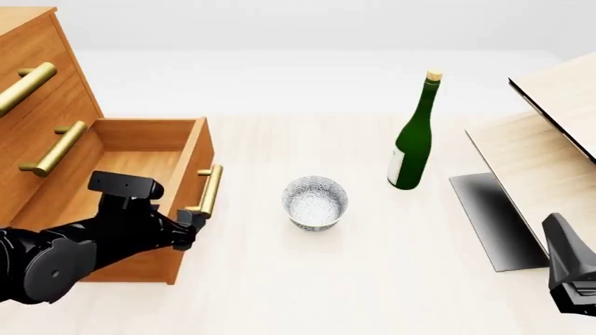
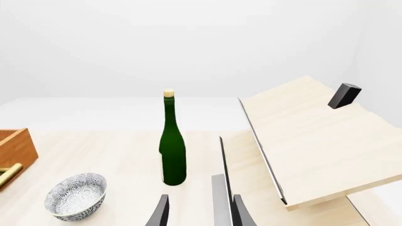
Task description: Put the bowl in the bottom drawer of the cabinet and close it.
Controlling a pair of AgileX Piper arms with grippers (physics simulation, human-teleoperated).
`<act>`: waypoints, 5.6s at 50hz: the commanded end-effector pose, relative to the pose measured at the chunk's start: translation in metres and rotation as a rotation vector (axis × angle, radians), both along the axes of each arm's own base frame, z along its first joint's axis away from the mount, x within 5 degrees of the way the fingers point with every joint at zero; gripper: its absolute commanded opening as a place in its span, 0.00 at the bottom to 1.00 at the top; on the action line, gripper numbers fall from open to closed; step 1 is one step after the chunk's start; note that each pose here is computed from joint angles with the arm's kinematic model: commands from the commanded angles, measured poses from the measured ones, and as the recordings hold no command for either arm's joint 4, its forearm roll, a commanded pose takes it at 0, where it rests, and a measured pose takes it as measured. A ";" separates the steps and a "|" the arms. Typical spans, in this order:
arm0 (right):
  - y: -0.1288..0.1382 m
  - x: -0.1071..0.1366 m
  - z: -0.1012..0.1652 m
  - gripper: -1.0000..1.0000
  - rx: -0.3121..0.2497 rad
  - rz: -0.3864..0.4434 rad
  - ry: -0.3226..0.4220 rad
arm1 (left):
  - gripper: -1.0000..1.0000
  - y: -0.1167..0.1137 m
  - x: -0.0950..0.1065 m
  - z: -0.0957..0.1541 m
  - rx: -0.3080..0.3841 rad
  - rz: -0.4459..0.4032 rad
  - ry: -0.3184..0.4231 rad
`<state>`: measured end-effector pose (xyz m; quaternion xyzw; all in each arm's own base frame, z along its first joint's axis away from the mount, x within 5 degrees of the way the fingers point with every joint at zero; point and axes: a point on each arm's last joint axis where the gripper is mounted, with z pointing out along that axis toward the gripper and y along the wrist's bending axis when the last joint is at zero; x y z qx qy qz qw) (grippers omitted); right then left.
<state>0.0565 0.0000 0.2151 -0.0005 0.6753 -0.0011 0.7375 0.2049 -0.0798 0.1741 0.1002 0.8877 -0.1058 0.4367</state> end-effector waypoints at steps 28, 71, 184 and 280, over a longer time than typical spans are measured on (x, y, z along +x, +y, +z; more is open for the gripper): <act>0.000 0.000 0.000 1.00 0.000 0.000 0.000 | 1.00 -0.018 -0.013 0.022 -0.009 -0.135 -0.068; 0.000 0.000 0.000 1.00 0.000 0.000 0.000 | 1.00 0.004 -0.041 0.075 -0.021 -0.117 -0.205; 0.000 0.000 0.000 1.00 0.000 0.000 0.000 | 1.00 -0.073 0.013 0.095 -0.200 -0.224 -0.241; 0.000 0.000 0.000 1.00 0.000 0.000 0.000 | 1.00 -0.125 0.091 0.027 -0.260 -0.120 -0.038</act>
